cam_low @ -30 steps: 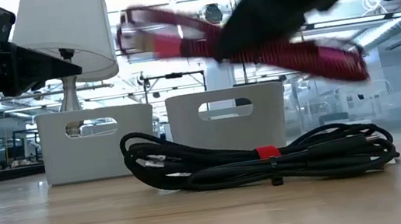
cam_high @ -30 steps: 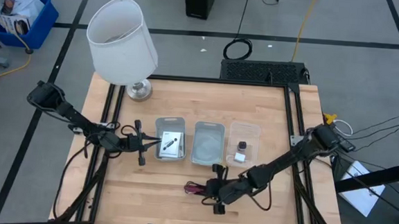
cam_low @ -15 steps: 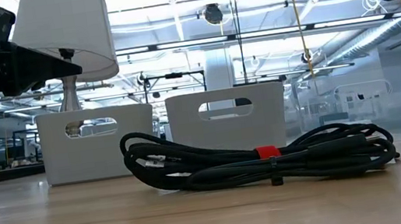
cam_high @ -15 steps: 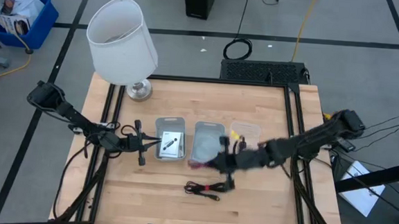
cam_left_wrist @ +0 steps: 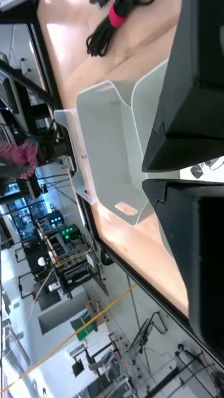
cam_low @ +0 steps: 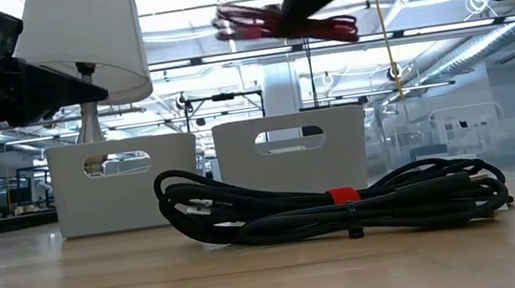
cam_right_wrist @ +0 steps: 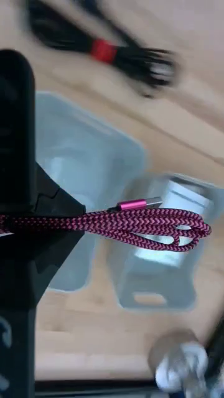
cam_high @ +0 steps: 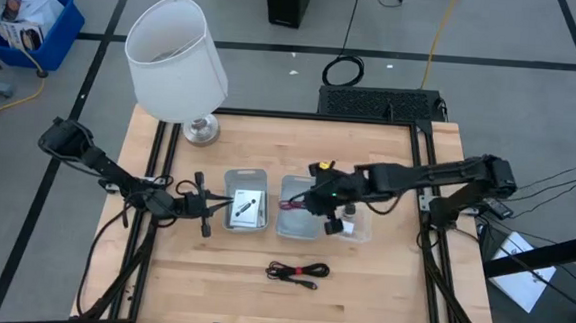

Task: Pick and place items into bin
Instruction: Put the pink charger cable into the right gray bin

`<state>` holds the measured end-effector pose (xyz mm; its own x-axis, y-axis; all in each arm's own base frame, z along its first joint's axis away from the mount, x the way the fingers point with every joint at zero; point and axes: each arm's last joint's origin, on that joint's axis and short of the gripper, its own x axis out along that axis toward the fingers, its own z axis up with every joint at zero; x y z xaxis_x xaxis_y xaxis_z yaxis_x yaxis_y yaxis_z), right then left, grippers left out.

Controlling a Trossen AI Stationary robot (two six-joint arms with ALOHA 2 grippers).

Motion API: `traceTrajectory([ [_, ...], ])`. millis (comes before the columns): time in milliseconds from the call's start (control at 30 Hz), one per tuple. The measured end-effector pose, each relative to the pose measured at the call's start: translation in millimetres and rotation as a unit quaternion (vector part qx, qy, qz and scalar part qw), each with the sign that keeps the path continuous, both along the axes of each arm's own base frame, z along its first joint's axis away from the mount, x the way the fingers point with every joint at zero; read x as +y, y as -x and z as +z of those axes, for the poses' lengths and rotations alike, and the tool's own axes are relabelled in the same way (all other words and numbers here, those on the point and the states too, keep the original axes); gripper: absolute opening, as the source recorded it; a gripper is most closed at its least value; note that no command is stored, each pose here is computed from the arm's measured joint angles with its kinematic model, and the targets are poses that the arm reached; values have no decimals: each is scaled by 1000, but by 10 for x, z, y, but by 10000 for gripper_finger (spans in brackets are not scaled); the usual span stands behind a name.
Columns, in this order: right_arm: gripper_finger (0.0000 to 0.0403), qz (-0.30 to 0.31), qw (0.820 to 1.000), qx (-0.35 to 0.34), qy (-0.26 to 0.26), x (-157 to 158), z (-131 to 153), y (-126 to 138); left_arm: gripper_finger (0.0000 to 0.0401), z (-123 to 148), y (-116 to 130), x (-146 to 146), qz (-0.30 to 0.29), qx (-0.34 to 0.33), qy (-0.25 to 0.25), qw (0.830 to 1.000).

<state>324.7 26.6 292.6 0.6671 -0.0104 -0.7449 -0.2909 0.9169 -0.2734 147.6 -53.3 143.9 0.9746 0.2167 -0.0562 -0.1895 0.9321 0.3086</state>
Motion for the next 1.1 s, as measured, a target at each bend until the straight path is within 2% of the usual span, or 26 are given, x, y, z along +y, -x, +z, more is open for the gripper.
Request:
traceTrajectory([
  [233,12,54,991,94,76,-243,59,-208,37,0,-18,53,18,0,2,1000],
  [300,12,86,985,111,98,-295,27,-294,37,-1,-21,64,21,0,3,1000],
  [500,12,191,955,171,150,-362,-242,-487,37,-4,-32,100,33,1,2,999],
  [633,12,217,928,223,205,-386,-392,-506,37,-7,-35,109,36,2,3,999],
  [900,12,266,918,223,193,-328,-580,-613,37,-61,-29,111,37,25,10,999],
  [1100,12,278,930,185,153,-257,-676,-718,37,-65,-29,111,38,25,18,999],
])
